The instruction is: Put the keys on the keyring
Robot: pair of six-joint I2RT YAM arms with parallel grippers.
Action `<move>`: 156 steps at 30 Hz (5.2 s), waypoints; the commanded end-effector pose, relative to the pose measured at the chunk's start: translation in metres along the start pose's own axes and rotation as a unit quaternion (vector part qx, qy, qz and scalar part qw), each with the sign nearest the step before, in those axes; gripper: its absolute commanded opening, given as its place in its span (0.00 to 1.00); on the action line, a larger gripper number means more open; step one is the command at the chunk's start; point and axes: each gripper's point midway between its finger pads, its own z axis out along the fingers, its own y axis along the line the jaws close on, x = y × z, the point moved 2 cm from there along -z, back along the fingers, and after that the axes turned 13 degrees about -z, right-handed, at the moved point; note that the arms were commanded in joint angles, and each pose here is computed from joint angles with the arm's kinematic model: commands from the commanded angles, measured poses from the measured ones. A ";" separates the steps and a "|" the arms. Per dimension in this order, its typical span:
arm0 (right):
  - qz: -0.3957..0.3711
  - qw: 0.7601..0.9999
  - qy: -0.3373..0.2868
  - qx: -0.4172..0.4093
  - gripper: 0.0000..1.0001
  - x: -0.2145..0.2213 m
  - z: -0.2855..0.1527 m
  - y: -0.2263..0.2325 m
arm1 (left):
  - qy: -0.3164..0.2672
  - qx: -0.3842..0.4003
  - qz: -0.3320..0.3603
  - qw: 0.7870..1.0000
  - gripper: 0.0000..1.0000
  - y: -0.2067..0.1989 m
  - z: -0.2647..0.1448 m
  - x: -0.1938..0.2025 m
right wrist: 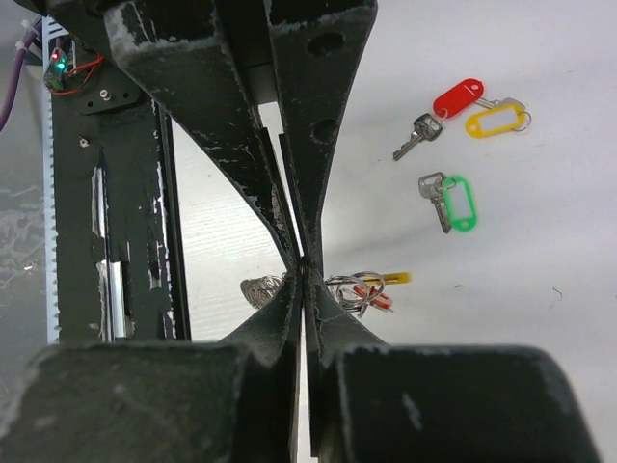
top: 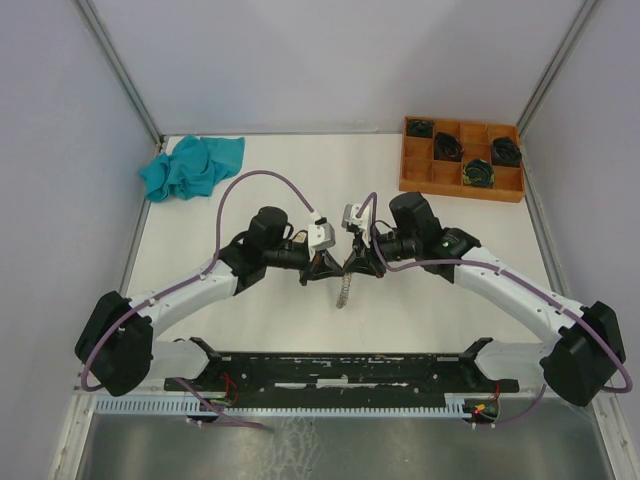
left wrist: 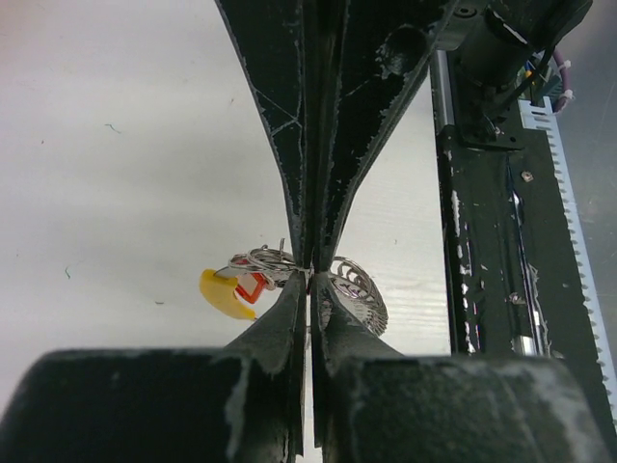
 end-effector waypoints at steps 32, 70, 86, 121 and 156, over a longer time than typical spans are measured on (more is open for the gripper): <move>-0.110 0.991 -0.041 0.063 0.49 -0.005 -0.014 -0.012 | -0.013 -0.162 0.306 0.938 0.03 0.013 -0.029 -0.022; -0.260 0.965 -0.033 0.023 0.34 -0.012 0.017 -0.011 | 0.041 -0.146 0.213 0.965 0.03 0.002 -0.021 -0.017; -0.248 0.967 -0.056 0.009 0.29 -0.012 0.027 -0.005 | 0.029 -0.141 0.209 0.967 0.03 -0.002 -0.021 -0.023; -0.128 0.966 -0.203 0.099 0.01 -0.023 0.002 -0.022 | -0.124 -0.119 0.119 0.978 0.37 -0.008 -0.047 -0.053; -0.140 0.950 -0.269 0.079 0.01 -0.044 -0.015 -0.014 | -0.122 -0.068 0.100 0.985 0.31 -0.004 -0.042 -0.053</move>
